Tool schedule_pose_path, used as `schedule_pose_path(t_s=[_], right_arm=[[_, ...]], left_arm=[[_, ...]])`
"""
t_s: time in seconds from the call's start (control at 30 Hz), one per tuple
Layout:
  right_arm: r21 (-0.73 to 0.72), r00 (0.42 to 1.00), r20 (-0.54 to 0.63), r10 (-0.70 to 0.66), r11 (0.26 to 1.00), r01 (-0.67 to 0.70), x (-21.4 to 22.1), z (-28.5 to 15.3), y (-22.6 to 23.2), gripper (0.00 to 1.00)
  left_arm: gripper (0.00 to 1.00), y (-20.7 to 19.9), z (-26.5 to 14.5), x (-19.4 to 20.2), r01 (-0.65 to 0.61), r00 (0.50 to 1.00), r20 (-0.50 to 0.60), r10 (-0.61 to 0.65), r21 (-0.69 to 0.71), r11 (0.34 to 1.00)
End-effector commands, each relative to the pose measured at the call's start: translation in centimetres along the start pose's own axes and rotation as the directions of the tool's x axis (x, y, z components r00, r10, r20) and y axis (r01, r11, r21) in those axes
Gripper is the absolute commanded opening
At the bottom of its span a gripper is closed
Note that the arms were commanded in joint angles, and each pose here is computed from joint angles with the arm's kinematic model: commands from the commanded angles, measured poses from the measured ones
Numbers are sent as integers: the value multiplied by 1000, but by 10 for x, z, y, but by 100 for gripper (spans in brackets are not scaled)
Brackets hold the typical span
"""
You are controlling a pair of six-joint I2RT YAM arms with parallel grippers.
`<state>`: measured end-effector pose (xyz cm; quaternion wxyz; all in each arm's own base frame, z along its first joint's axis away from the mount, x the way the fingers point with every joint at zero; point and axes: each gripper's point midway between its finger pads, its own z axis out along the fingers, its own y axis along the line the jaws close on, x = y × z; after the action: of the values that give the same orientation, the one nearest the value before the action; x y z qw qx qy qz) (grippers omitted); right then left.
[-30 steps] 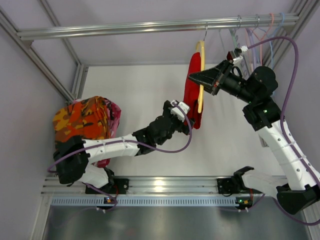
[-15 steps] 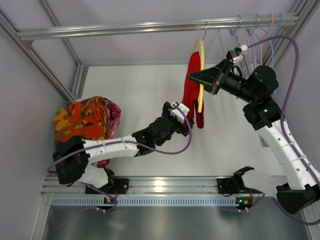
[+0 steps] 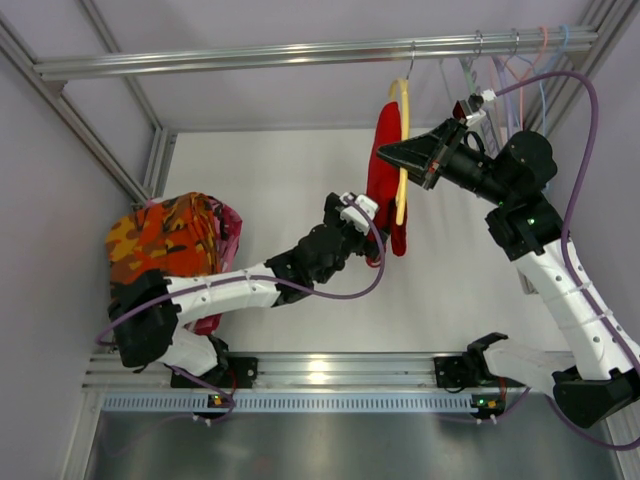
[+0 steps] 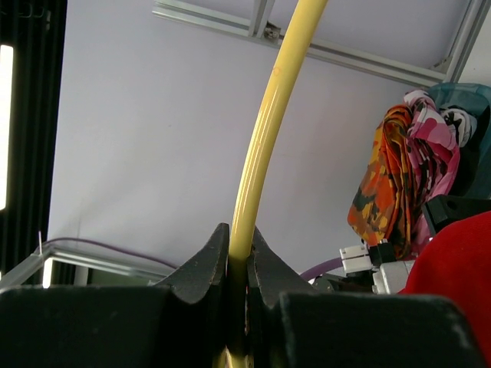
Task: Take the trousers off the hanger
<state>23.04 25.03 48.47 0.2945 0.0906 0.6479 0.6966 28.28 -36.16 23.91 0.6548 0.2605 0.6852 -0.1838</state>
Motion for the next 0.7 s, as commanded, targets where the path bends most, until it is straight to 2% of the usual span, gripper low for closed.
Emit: schedule_pose_path(t_s=[0.0,0.3,0.67], right_arm=[[-327,966,64,-251,909,258,14,-33,110,0],[-321,968,54,-245,914,249,15,-33,107,0],[-310,973,39,-229,923,230,15,-29,99,0]], left_arm=[[98,15,10,-28,31,997,75,-27,-57,998],[97,34,21,-39,53,994,97,-44,-89,995],[98,16,17,-72,89,981,169,-92,24,996]])
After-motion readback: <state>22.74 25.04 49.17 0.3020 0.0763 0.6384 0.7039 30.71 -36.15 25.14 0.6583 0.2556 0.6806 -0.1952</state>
